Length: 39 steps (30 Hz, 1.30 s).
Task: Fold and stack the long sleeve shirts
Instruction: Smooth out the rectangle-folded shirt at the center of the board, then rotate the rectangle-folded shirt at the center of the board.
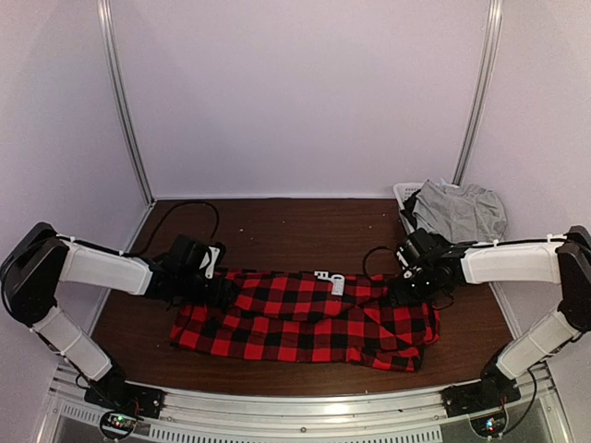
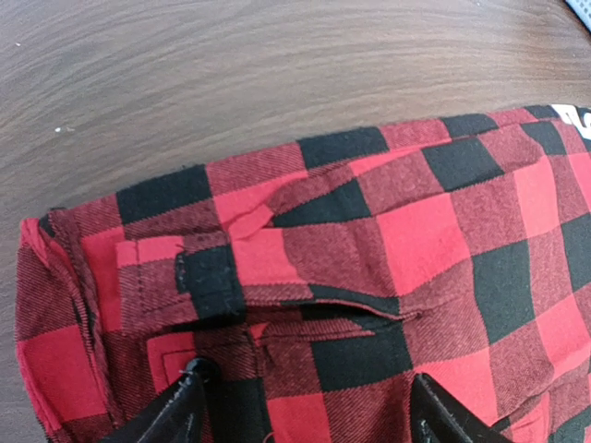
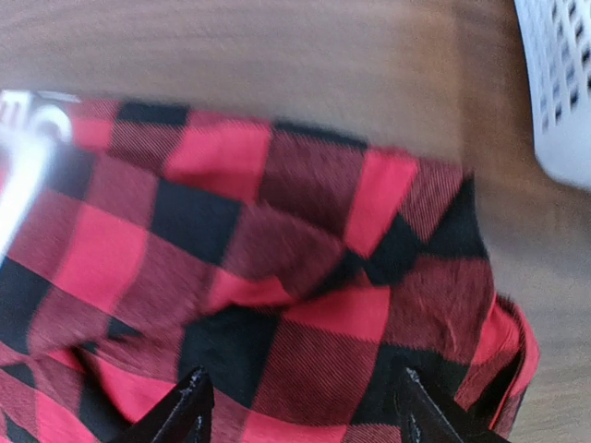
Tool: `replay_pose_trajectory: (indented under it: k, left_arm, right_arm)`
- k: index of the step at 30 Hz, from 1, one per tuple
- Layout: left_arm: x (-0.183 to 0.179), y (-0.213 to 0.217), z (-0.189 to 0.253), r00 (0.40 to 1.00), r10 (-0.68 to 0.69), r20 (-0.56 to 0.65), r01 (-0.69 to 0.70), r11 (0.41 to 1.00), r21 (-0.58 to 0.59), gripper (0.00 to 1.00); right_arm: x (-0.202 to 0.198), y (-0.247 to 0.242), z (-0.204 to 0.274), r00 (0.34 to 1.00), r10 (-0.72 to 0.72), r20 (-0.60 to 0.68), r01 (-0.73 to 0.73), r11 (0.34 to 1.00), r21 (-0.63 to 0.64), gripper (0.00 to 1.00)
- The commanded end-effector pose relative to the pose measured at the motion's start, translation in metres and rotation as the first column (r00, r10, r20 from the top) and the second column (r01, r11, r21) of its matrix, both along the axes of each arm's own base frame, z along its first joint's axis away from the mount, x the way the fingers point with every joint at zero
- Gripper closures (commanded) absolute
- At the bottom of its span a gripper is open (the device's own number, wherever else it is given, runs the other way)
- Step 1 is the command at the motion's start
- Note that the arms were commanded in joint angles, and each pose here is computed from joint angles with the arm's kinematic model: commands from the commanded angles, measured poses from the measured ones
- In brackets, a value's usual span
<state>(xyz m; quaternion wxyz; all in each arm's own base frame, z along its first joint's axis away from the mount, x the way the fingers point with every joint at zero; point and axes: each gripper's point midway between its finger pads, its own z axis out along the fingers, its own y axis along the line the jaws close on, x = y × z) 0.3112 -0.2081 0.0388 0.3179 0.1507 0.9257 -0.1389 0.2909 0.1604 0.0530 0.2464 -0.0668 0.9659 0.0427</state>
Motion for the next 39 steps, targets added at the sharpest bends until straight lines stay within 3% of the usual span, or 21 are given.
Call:
replay_pose_trajectory:
  k: [1, 7, 12, 16, 20, 24, 28, 33, 39]
  left_arm:
    - [0.008, 0.002, 0.016, 0.997, 0.033, 0.071, -0.032, 0.999, -0.023, 0.22]
    - [0.015, 0.012, 0.048, 0.985, 0.1, 0.143, -0.095, 0.994, -0.045, 0.19]
    - [0.022, 0.018, 0.084, 0.964, 0.147, 0.222, -0.134, 0.988, -0.072, 0.03]
    - [0.022, 0.018, 0.1, 0.961, 0.142, 0.24, -0.126, 0.989, -0.08, 0.02]
    - [0.02, 0.015, 0.099, 0.97, 0.112, 0.218, -0.097, 0.992, -0.079, 0.02]
    - [0.014, 0.014, 0.074, 0.988, 0.087, 0.128, -0.079, 0.995, -0.066, 0.02]
    - [0.005, 0.012, 0.046, 0.997, 0.074, 0.031, -0.072, 0.995, -0.071, 0.02]
    - [-0.008, 0.002, 0.024, 0.998, 0.02, -0.06, -0.027, 0.994, -0.108, 0.02]
    - [-0.023, -0.001, 0.004, 0.991, -0.019, -0.131, 0.004, 0.993, -0.116, 0.02]
  right_arm:
    - [-0.022, -0.013, -0.022, 0.995, -0.068, -0.073, 0.066, 0.998, -0.018, 0.31]
    - [-0.014, -0.002, -0.046, 0.993, -0.033, -0.118, 0.029, 0.999, -0.033, 0.31]
    - [0.017, 0.02, -0.053, 0.992, 0.046, -0.119, -0.054, 0.997, -0.061, 0.31]
    - [0.061, 0.048, -0.043, 0.99, 0.121, -0.067, -0.126, 0.989, -0.079, 0.32]
    - [0.127, 0.062, -0.044, 0.989, 0.146, -0.018, -0.146, 0.973, -0.18, 0.31]
    - [0.199, 0.053, -0.028, 0.992, 0.11, 0.065, -0.082, 0.937, -0.339, 0.31]
    - [0.241, 0.058, 0.005, 0.978, 0.122, 0.167, -0.048, 0.919, -0.392, 0.29]
    - [0.247, 0.063, 0.051, 0.959, 0.147, 0.244, -0.049, 0.929, -0.366, 0.28]
    - [0.218, 0.067, 0.097, 0.936, 0.157, 0.315, -0.087, 0.97, -0.226, 0.27]
